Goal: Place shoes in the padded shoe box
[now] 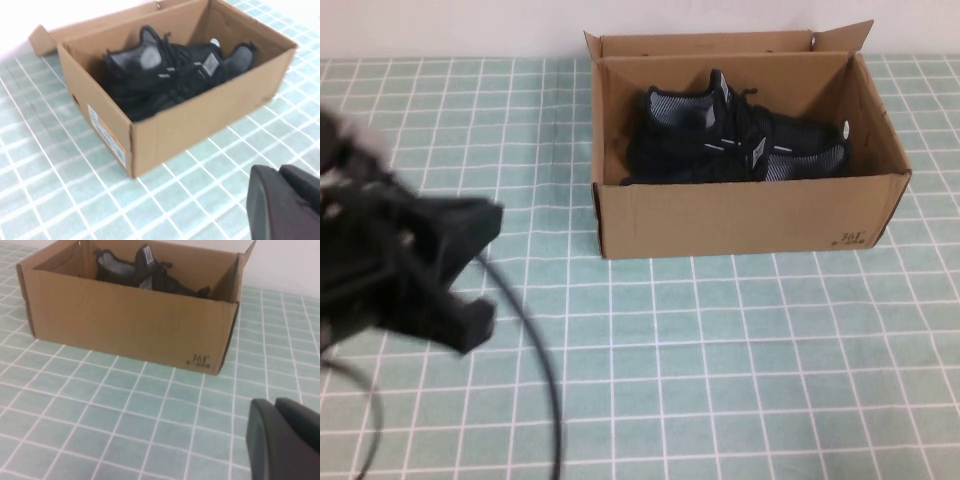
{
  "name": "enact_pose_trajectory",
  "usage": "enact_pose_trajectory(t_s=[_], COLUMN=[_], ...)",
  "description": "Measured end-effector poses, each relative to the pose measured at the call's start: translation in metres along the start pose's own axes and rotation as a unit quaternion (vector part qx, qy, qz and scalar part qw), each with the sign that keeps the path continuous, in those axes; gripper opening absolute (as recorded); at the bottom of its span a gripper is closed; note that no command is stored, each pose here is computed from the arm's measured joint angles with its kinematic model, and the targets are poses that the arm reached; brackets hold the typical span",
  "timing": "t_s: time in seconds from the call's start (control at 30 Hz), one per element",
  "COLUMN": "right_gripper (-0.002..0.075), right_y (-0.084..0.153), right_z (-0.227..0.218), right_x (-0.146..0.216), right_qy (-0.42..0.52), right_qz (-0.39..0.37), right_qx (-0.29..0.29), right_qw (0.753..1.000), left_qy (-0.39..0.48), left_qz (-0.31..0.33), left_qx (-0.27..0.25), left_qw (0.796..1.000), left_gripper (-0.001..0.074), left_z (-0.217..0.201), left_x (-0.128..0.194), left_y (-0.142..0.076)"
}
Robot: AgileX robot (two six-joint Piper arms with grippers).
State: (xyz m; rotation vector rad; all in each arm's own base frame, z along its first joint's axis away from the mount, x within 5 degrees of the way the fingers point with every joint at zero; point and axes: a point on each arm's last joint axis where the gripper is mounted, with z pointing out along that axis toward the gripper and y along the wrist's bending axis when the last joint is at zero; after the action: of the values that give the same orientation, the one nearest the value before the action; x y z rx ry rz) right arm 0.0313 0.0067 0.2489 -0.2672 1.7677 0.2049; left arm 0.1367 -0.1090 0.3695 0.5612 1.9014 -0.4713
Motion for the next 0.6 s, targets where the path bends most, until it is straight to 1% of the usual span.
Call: enact_pose_trajectory(t_s=[0.17,0.33,0.4,0.5,0.6], right_gripper=[-0.0009,-0.0009,-0.0009,-0.0010,-0.0009], right_y=[0.000,0.000,0.000,0.000,0.000], right_z=[0.000,0.000,0.000,0.000,0.000], right_x=[-0.003,-0.003,-0.003,-0.003,-0.003], right_qy=[-0.017,-0.019,-0.019,-0.019,-0.019], right_qz=[-0.002,-0.003,-0.003,-0.003,-0.003], right_qx=[0.000,0.000,0.000,0.000,0.000], right_qw=[1.000,1.000,1.000,1.000,1.000], left_qy=[-0.022,-0.075,-0.093,-0.107,-0.121], left_qz=[-0.011,-0.010,-0.012,-0.024,-0.028], left_qx=[0.011,0.017,0.020,0.031,0.035], left_qw=[1.000,0.997,0.995,0.994,0.992], left_gripper=[-0.0001,-0.0001,-0.0001,-0.0001,-0.0001], left_z=[-0.040,-0.078,-0.082,-0.077,-0.073], left_x=[0.010,0.024,0.033,0.047,0.051], left_y=[0.001,0.004,0.005,0.005,0.004])
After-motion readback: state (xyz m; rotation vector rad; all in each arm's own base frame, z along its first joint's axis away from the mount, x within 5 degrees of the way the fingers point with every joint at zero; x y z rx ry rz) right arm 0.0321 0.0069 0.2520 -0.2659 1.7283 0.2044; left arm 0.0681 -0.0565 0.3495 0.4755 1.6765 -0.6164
